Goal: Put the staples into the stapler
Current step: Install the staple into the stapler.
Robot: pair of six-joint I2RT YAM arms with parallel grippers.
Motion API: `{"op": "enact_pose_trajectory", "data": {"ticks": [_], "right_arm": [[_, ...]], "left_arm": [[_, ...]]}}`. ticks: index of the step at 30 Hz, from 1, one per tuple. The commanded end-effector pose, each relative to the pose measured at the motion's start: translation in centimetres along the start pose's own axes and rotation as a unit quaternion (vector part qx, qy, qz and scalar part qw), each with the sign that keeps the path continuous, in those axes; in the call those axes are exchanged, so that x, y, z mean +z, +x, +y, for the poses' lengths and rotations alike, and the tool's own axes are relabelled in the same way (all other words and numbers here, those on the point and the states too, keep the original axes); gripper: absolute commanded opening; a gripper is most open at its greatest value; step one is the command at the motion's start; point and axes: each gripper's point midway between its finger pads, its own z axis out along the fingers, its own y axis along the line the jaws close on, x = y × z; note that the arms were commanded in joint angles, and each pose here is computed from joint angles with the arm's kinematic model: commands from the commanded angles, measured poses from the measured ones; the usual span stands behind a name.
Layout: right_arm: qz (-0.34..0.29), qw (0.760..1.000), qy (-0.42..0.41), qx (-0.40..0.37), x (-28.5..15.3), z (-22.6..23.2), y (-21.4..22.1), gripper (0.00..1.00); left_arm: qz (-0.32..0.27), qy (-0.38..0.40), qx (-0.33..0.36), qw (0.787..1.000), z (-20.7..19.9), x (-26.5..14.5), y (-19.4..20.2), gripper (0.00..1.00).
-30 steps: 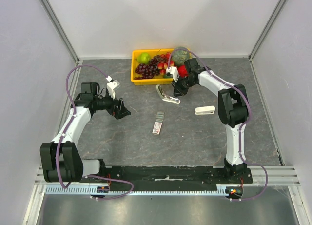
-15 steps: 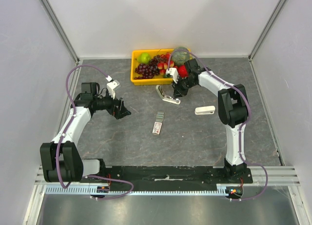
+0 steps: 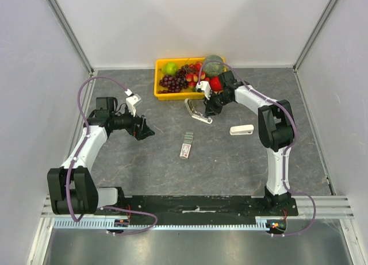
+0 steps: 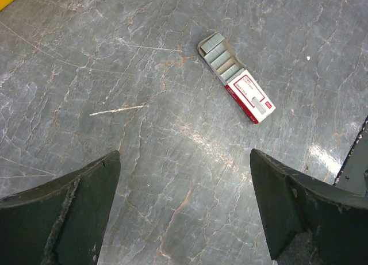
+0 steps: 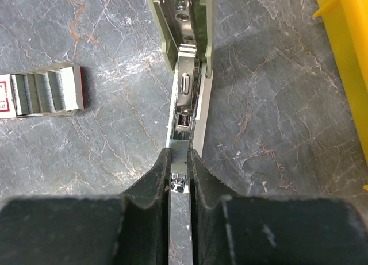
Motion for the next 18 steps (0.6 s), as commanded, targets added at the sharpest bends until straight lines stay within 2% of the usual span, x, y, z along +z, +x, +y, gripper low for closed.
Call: {"op": "enact_pose_trajectory", "data": {"ticks": [1, 8, 18], "right_arm": [[-0.042, 0.998, 0.025, -0.043, -2.1, 0.0, -3.7, 0.15], [-0.054, 0.997, 0.041, -0.034, -2.0, -0.3, -4.0, 0.15], [-0.047, 0.997, 0.016, -0.052, -1.2, 0.7, -3.0, 0.16]], "left_arm": [[-0.012, 0.005, 0.009, 1.000, 0.1, 0.1, -0.4, 1.00], [-0.012, 0.006, 0.011, 1.000, 0.0, 0.1, -0.4, 1.00], [-0.012, 0.007, 0.011, 1.000, 0.0, 0.1, -0.3, 1.00]]}}
